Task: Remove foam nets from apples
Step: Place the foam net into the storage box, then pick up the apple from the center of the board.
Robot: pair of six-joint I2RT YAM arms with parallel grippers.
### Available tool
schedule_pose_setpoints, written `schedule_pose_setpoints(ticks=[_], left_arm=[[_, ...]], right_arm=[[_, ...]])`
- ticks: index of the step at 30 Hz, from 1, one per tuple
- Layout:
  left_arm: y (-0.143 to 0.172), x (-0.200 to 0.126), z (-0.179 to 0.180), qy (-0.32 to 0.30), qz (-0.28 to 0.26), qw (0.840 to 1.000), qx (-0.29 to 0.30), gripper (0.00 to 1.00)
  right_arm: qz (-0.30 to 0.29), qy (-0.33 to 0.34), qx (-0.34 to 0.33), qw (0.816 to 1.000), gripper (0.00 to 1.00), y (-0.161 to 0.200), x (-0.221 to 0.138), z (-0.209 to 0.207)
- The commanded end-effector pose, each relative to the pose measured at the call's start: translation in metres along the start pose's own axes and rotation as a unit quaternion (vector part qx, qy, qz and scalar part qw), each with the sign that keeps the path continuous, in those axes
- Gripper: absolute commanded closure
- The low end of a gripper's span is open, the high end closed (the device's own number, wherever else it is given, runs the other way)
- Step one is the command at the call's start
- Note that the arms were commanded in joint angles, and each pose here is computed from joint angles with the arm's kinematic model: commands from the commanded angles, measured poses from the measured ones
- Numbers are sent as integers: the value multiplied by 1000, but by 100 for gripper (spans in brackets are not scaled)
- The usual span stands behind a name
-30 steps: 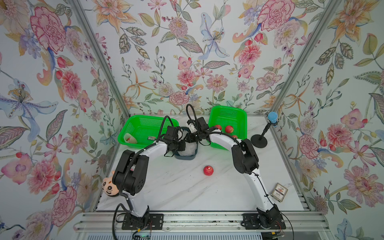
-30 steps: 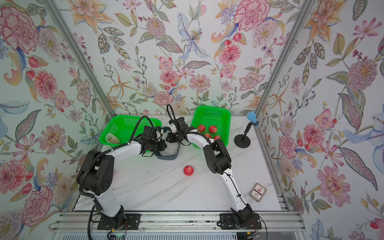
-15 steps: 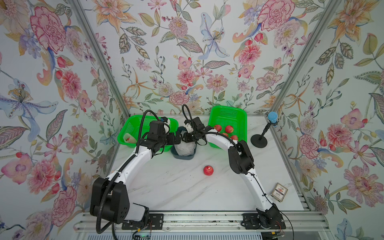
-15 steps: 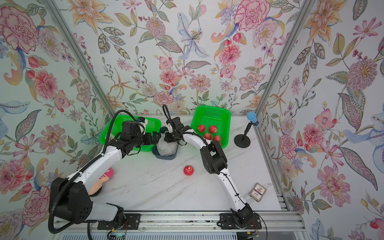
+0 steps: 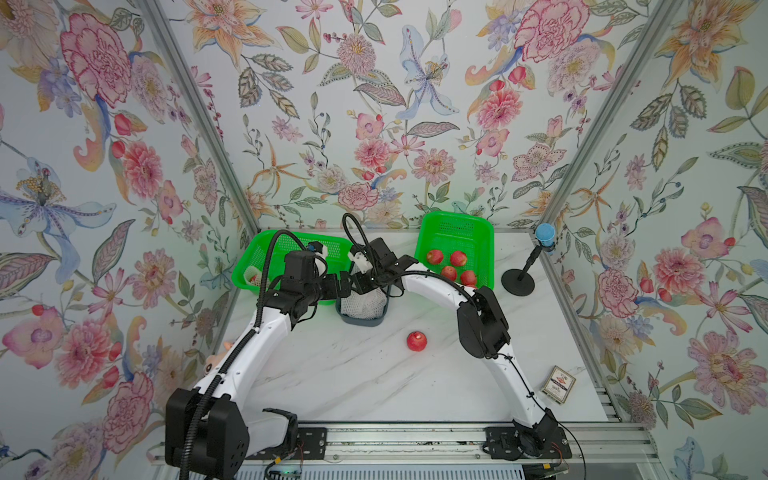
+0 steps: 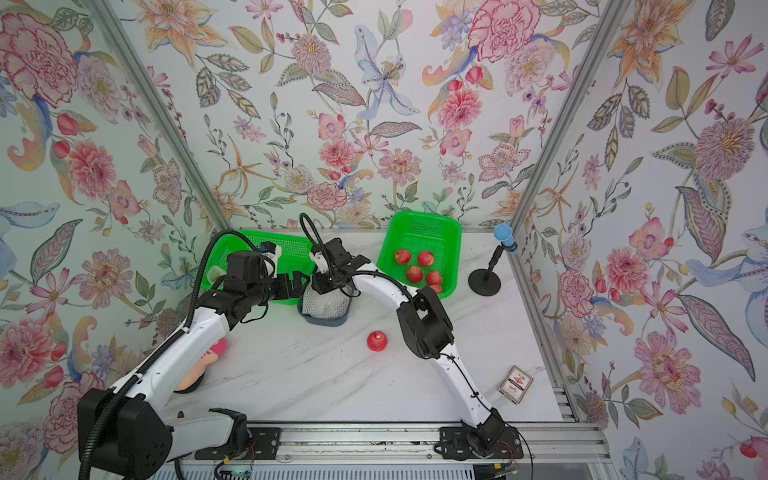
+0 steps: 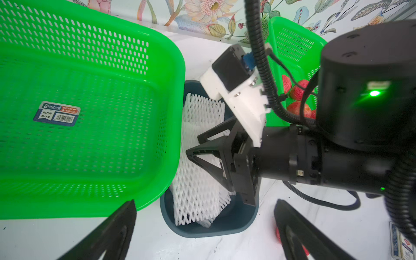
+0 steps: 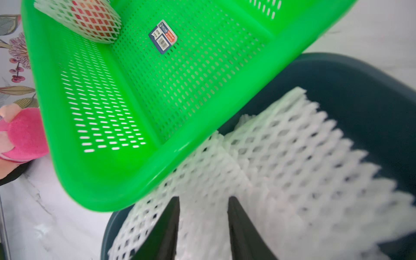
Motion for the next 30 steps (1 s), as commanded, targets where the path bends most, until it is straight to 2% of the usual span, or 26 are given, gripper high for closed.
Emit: schedule_pose_setpoints(ticks=[1, 7, 14, 18, 24, 30], left_arm=[[1, -6, 5, -4, -4, 1000, -2, 1], [-1, -4, 6, 2, -9, 1000, -6, 1], [1, -5, 10, -5, -13, 1000, -10, 1], [3, -1, 14, -13, -5, 1000, -13, 1], [4, 0, 18, -26, -8, 1000, -16, 1], [4, -1, 18, -21, -15, 999, -23, 1]], right_arm=[[-30, 27, -18, 999, 53, -18, -46, 4], [-50, 43, -34, 997, 25, -18, -85, 12], [-50, 98, -32, 993, 3, 28, -126, 17], [-27, 127, -22, 991, 1, 69, -142, 13], [19, 118, -10, 993, 1, 140, -135, 14], [44, 132, 1, 990, 1, 172, -124, 10]])
Point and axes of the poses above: each gripper's point midway between its finger pads, its own x axis out along the fingers, its own z axis along the line the jaws close on, y = z × x, the point moved 9 cm from there along -x, back along the fingers, and after that the axes turned 7 degrees about -x, right-handed, at the moved point
